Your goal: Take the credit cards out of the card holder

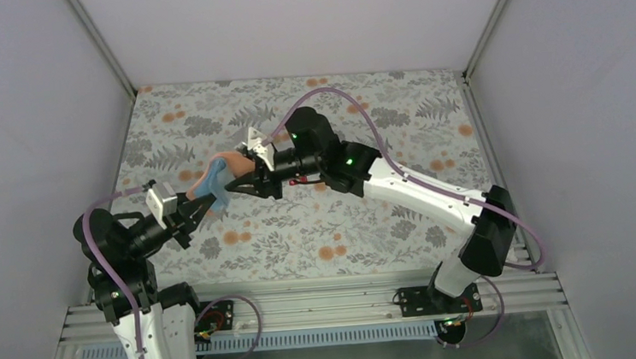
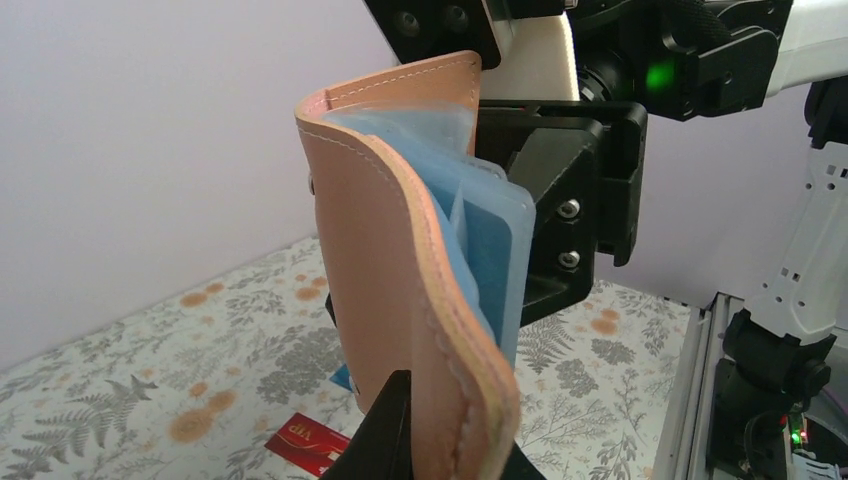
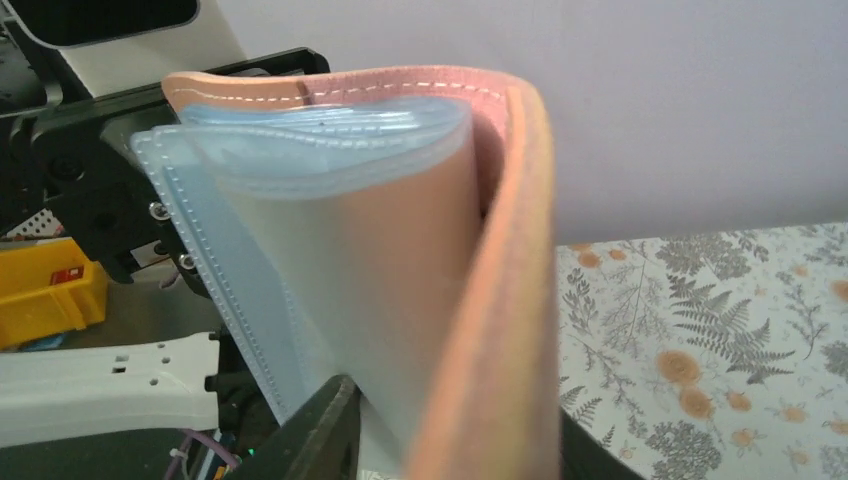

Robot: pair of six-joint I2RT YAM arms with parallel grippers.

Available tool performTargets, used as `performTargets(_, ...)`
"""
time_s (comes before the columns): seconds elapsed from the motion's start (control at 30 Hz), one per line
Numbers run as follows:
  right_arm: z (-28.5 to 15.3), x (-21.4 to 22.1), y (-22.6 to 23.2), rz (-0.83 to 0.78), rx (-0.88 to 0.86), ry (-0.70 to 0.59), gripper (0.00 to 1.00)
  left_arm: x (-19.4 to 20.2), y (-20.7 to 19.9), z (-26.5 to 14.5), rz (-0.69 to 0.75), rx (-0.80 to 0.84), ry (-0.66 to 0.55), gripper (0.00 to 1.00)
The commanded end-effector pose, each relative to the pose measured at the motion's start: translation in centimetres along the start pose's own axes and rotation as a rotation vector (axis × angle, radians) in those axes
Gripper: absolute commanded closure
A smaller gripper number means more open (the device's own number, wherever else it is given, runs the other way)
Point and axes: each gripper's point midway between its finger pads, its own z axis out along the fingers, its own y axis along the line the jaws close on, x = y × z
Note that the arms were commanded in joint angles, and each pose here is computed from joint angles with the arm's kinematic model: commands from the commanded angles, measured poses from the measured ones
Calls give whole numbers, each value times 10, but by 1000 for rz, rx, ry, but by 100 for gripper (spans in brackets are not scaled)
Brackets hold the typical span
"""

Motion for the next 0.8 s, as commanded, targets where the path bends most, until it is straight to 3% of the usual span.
performTargets(0.0, 4, -18, 3, -11, -7, -33, 67, 1, -19, -1, 34, 105, 0, 92)
performTargets(0.27, 1, -12, 0, 5, 3, -15, 95, 3, -33, -3, 59, 172, 3, 75)
performTargets(0.43, -3, -8, -2, 38, 2, -8, 96, 4, -34, -4, 63, 175, 5, 56)
performTargets(0.5, -3, -9, 1, 39, -10, -11, 96, 4, -28, -3, 69, 141, 5, 55)
performTargets(0.53, -4, -10, 1, 38, -8, -11, 96, 4, -23, -2, 65, 113, 6, 56)
performTargets(0.7, -10, -10, 7, 6, -25, -6, 96, 1, -11, 0, 35, 58, 1, 91)
performTargets(0.77, -14, -6, 12, -15, -53, 5, 96, 2, -12, -1, 35, 59, 0, 97)
